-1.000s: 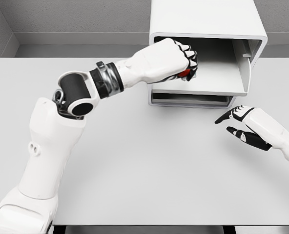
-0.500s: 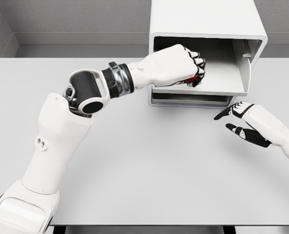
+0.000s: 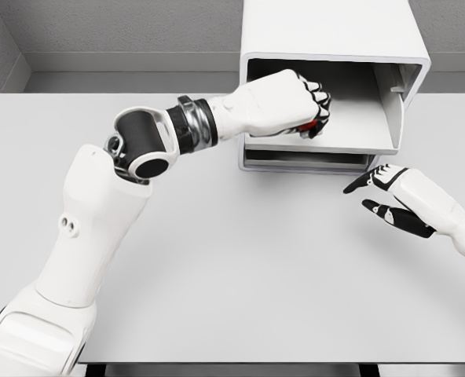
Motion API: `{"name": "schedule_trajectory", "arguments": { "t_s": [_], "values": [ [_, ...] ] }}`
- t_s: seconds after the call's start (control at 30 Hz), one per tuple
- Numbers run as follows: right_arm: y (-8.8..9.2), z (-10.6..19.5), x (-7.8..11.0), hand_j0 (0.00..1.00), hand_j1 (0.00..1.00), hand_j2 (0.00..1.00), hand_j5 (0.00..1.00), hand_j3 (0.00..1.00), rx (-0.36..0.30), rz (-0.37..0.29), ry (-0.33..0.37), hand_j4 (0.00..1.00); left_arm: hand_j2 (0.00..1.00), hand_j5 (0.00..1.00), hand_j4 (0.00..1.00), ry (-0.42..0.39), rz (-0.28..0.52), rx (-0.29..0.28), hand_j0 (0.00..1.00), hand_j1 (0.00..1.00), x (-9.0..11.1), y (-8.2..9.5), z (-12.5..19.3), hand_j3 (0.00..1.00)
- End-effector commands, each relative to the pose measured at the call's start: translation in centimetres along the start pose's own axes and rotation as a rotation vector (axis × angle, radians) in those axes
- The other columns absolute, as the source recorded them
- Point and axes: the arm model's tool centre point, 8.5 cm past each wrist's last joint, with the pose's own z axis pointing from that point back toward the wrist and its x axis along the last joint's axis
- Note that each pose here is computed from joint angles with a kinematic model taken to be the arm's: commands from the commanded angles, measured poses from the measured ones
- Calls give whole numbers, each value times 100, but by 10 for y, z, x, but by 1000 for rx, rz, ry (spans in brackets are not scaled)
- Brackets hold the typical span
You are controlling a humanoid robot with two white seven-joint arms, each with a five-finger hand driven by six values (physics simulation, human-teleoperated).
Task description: Slide open multi-storey tabletop storage cabinets and put open load switch and slide close multi-storey tabletop storage cabinets
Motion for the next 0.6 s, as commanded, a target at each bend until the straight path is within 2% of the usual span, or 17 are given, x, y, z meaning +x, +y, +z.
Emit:
{"name": "schedule_trajectory", "arguments": {
  "t_s": [0.0, 0.23, 0.37, 0.57],
  "values": [
    [-2, 0, 0, 59, 59, 59, 59, 59, -5, -3, -1, 59, 30, 30, 30, 5, 14, -4, 30, 30, -2, -3, 0, 30],
    [-1, 0, 0, 59, 59, 59, 59, 59, -5, -5, -1, 59, 33, 33, 33, 7, 22, -12, 33, 33, -4, -7, -1, 33],
    [-1, 0, 0, 60, 60, 60, 60, 60, -5, -5, -1, 60, 47, 47, 47, 7, 21, -10, 47, 47, -4, -5, -1, 47],
    [-1, 0, 0, 60, 60, 60, 60, 60, -4, -5, -1, 60, 52, 52, 52, 8, 20, -9, 52, 52, -5, -4, -1, 52]
  ]
}}
